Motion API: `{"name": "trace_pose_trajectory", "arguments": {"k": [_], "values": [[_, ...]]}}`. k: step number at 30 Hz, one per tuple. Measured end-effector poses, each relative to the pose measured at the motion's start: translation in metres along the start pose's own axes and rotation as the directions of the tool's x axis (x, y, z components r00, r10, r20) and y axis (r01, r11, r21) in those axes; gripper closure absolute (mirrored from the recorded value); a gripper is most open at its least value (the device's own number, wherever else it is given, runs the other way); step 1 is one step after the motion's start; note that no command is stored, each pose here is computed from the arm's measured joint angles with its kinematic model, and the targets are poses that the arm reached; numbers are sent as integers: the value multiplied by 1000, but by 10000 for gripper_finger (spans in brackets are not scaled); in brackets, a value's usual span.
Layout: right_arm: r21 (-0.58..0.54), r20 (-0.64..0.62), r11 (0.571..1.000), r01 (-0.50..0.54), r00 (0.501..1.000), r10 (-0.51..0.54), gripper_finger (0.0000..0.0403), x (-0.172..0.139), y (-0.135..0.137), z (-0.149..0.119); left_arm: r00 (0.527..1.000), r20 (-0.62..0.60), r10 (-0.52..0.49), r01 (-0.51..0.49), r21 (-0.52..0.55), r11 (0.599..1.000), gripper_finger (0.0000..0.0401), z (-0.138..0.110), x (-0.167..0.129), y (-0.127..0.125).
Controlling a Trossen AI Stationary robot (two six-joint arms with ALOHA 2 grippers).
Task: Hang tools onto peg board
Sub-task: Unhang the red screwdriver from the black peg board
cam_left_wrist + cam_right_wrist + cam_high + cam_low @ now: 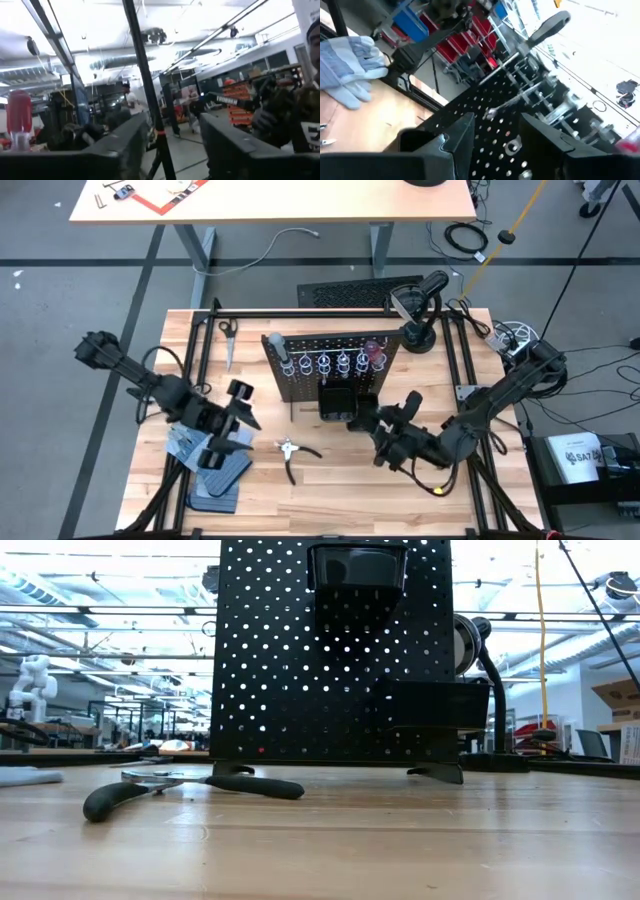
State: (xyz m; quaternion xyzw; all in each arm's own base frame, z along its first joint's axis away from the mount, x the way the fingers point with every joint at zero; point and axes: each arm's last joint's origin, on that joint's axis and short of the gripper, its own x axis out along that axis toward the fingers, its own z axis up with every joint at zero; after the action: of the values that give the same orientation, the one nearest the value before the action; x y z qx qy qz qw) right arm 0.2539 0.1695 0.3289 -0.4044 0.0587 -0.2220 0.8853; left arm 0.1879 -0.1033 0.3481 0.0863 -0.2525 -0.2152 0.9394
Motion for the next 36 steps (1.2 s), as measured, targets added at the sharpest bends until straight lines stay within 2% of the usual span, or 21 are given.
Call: {"name": "trace_pose_trajectory", "arguments": {"k": [2,5,9,11,15,22,30,36], "values": [[34,0,999,-9,1000,9,238,0,-9,13,1000,-9,3,-3,3,1000,178,-3,6,-1],[53,-43,999,-8,999,11,209,-1,-22,29,997,-25,71,-71,10,997,126,1,16,3],[53,-114,998,38,993,-32,159,-4,-40,44,983,-117,142,-129,113,985,79,13,27,9],[48,-143,996,74,988,-67,138,-6,-49,50,954,-194,227,-197,161,967,70,19,31,12],[25,-180,993,115,978,-109,112,-6,-63,59,865,-289,409,-356,220,908,67,34,35,17],[63,-180,985,160,973,-146,117,-1,-82,67,872,-295,391,-323,254,912,67,38,35,10],[151,-218,950,274,946,-239,128,24,-115,65,882,-290,371,-295,273,916,67,40,35,5],[175,-235,929,326,930,-282,128,43,-125,56,896,-241,374,-303,286,909,67,47,36,4]]}}
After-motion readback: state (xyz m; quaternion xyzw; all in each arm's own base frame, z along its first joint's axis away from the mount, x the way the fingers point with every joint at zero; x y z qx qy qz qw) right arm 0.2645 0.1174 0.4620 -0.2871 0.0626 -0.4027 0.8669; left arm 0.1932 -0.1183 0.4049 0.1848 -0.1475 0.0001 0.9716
